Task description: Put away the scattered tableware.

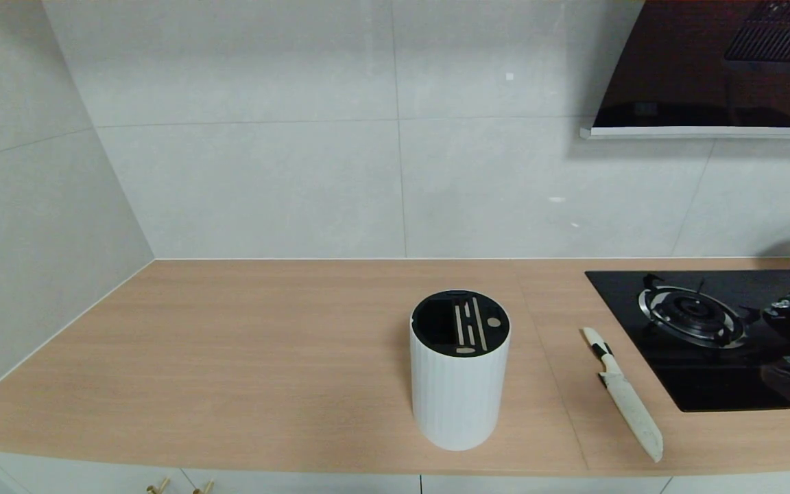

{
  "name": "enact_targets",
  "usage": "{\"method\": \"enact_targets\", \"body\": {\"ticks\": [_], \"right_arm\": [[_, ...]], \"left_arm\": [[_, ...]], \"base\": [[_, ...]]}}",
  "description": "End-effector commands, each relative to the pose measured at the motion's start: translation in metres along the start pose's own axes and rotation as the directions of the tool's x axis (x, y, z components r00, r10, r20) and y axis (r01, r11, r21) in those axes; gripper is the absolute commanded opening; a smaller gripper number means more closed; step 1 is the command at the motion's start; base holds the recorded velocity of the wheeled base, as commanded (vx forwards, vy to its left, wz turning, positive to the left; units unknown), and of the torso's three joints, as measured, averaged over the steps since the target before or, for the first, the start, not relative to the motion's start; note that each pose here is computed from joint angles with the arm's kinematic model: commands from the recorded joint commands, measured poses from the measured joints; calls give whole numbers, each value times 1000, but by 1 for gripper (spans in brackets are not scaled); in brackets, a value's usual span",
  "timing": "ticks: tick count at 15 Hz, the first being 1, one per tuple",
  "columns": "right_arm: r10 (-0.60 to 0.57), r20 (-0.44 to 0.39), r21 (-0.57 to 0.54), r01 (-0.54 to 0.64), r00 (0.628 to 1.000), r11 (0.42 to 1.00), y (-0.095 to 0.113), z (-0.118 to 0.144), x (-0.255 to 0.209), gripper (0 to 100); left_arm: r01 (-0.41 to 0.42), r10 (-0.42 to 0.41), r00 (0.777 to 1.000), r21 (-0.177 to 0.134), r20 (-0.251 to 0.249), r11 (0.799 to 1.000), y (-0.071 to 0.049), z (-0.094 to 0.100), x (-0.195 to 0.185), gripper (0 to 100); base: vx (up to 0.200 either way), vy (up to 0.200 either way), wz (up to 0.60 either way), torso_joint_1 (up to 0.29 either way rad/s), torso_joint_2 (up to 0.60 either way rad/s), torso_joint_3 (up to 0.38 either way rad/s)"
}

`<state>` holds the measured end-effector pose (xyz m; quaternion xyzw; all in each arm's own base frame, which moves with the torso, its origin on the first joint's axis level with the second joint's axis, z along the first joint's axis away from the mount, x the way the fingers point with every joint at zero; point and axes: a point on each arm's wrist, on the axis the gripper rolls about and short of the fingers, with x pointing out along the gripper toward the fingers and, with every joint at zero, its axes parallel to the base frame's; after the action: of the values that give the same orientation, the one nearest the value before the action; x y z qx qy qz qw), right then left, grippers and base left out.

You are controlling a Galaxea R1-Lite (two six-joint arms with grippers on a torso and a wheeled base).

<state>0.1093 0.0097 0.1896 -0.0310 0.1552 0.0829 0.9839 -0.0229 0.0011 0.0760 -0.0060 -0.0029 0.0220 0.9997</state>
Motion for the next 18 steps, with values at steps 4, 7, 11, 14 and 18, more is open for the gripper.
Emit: {"method": "enact_targets", "body": {"ticks": [4,7,11,14,18], "right_arm": [[16,-250,21,-11,968,1000,-10,-16,131,100],[5,-273,19,0,962,1000,-13,-38,174,100],[-31,-296,19,39,955,999,-22,-52,215,100],[-26,-348,27,37,937,999,-24,-69,239,100],[-19,-417,30,35,909,999,-25,-97,274,100]], "left_arm": [[0,0,1000,0,-1,1000,0,0,0,100],[0,0,1000,0,1,1000,0,0,0,100],[0,0,1000,0,-1,1000,0,0,0,100],[0,0,1000,0,1,1000,0,0,0,100],[0,0,1000,0,-1,1000,0,0,0,100]], "base": [[0,0,0,0,0,0],[0,0,0,0,0,0],[0,0,0,0,0,0],[0,0,0,0,0,0],[0,0,0,0,0,0]]}}
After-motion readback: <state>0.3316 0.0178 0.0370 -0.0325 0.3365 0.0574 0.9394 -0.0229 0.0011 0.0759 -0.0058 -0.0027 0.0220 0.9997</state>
